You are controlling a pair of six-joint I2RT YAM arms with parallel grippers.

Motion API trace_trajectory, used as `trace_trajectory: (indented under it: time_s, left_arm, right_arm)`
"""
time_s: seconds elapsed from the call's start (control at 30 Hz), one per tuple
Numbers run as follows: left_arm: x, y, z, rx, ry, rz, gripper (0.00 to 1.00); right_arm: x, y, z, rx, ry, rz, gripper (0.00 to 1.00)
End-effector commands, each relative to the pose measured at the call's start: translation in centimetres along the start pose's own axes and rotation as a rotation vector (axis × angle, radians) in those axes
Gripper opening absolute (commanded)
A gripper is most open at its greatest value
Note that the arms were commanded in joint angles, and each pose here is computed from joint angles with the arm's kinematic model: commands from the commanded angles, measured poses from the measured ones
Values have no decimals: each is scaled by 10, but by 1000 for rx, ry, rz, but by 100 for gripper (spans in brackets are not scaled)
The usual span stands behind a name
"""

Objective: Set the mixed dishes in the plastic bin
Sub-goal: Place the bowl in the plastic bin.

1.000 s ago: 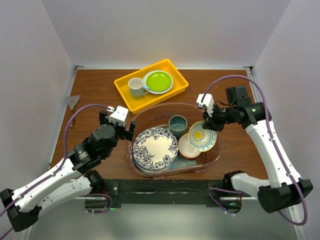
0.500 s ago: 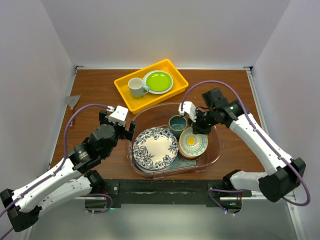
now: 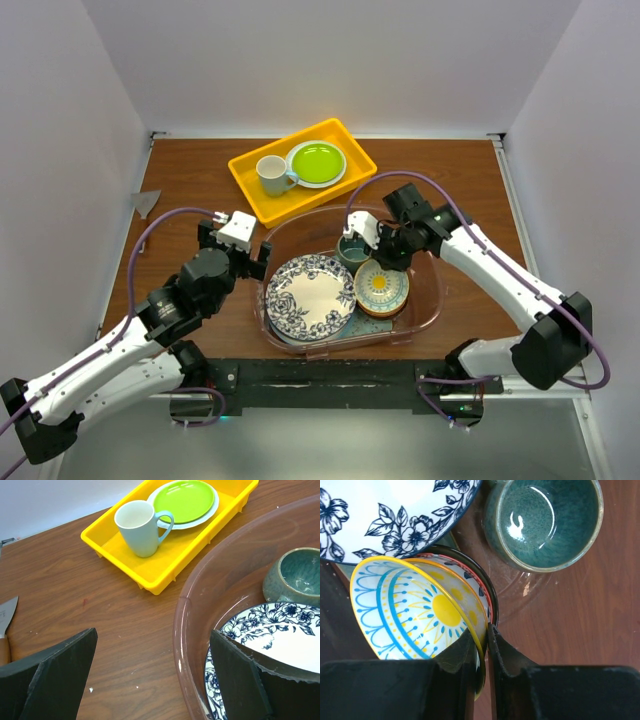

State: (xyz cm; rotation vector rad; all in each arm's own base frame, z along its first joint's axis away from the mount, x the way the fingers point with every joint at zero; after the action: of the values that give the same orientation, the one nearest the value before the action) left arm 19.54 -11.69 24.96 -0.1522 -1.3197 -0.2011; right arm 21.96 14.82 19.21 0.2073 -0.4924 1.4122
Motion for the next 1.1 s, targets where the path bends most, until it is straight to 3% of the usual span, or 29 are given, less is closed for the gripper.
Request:
trace_trajectory:
  time_s: [0.0, 0.3, 0.43, 0.67, 1.07]
  left_arm:
    - [5, 2, -1, 10, -32, 2, 100]
    - [5, 2, -1, 7, -33, 2, 100]
    - [5, 1, -1, 5, -33, 2, 100]
    - [4, 1, -1, 6, -30, 1, 100]
    - [4, 1, -1, 6, -28, 3, 100]
  right_arm:
    - [7, -5, 1, -44, -30, 1, 18]
    - [7, -4, 7, -56, -37, 6, 29]
    - [8, -2, 13, -64, -48, 15, 42]
    - [7, -2, 28, -105, -67, 23, 55]
    - [1, -4, 61, -166, -190, -45, 66]
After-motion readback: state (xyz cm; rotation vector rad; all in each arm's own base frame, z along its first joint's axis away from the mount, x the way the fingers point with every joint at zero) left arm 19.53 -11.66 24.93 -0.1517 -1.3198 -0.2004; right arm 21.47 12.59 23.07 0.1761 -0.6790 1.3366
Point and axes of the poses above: each gripper's point midway between its finger pads, its own z axis back along the fingers, its own y axis along the line the jaws close on, x = y × z, the point moved 5 cm from there along z, back along the fingers, and after that the axes turned 9 degrees about z, right-handed, at the moved point
